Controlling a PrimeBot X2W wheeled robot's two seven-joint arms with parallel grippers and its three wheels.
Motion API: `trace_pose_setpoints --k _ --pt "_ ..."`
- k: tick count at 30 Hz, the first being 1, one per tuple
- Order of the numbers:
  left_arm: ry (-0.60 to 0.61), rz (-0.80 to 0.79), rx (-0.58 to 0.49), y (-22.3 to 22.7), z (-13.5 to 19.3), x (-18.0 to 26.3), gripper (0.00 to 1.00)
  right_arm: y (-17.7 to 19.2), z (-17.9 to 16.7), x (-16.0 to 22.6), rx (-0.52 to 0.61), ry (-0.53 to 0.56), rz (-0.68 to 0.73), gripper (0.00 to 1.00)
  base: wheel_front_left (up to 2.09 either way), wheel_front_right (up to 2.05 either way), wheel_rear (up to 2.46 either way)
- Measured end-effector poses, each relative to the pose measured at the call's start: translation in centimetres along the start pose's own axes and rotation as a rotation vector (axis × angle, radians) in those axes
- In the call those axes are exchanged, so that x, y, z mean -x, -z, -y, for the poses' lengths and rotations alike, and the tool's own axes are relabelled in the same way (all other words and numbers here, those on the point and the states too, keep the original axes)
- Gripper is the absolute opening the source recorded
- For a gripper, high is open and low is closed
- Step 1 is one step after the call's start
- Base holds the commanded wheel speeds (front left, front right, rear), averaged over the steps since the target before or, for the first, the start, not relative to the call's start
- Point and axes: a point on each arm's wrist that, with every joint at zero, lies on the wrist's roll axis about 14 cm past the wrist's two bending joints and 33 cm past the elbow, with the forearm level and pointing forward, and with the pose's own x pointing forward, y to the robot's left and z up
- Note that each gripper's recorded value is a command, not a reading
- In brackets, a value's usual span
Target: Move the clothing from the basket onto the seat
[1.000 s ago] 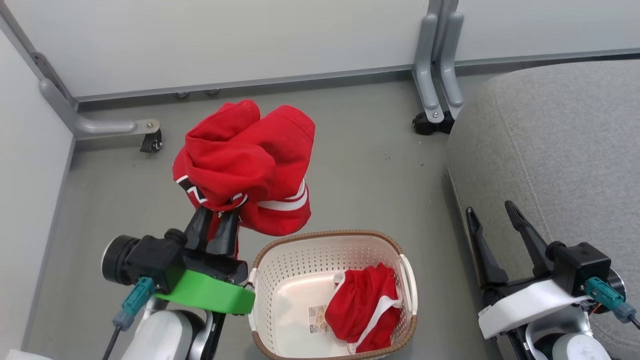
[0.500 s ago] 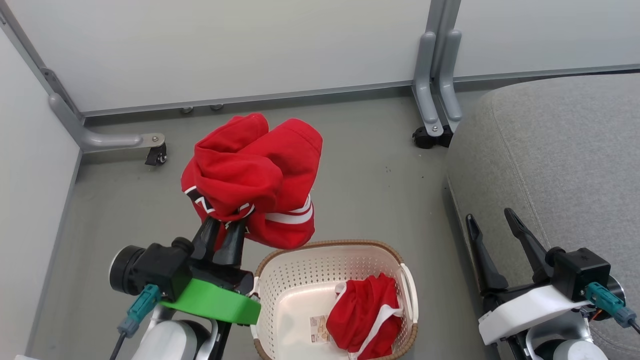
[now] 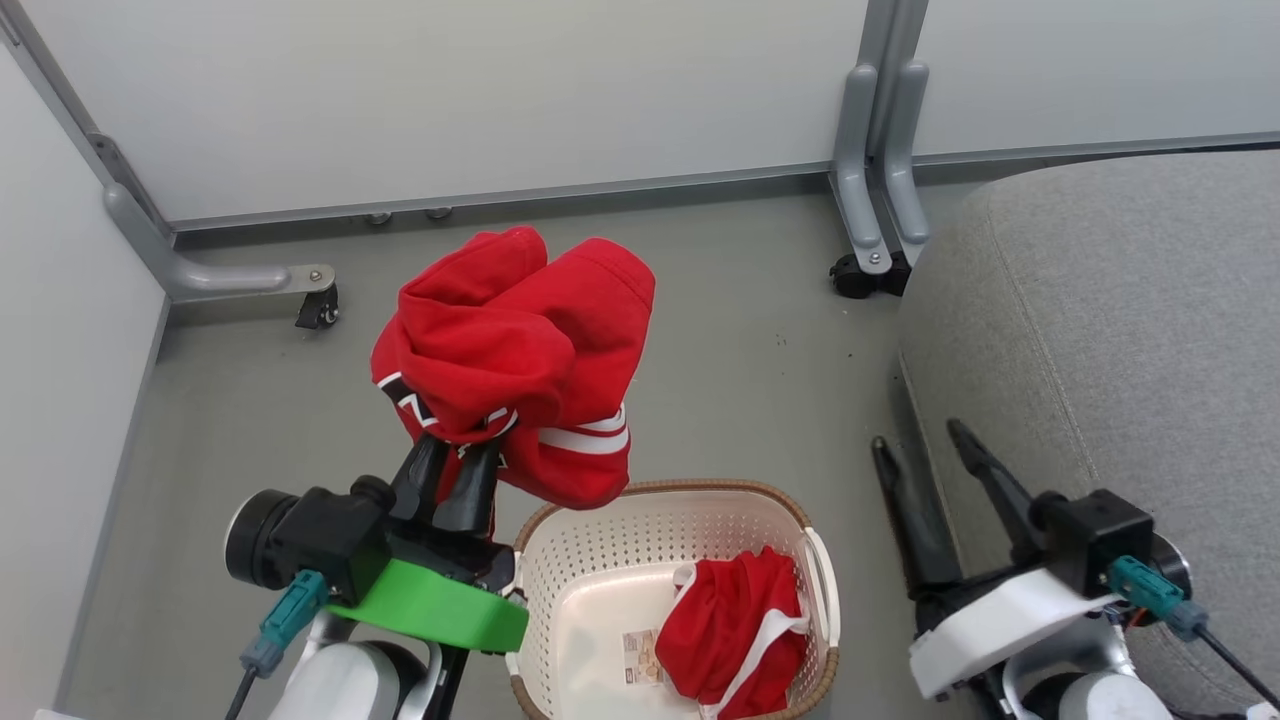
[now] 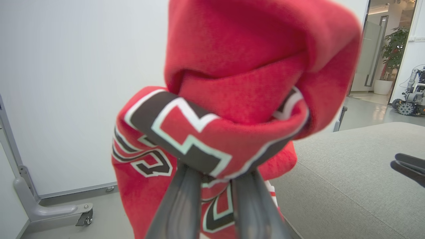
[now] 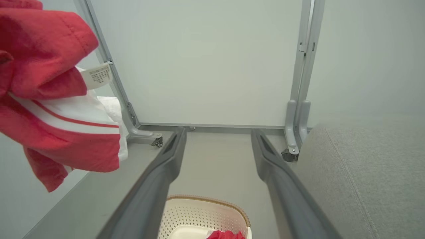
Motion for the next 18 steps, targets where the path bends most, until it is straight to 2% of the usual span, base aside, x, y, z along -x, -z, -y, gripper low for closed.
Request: trace_pose_setpoints --k 12,18 --pt "-0.011 0.009 0.0 -0.2 -0.3 -0.3 0.0 1.7 -13.7 -2.6 -0.072 -0.455 -0.07 1.0 0.0 0.0 0.0" --pt "-0.017 0.002 0.003 0.1 -0.6 -0.4 0.0 1.8 -17.7 -3.6 -0.07 -0.594 -0.061 1.0 0.0 0.0 0.0"
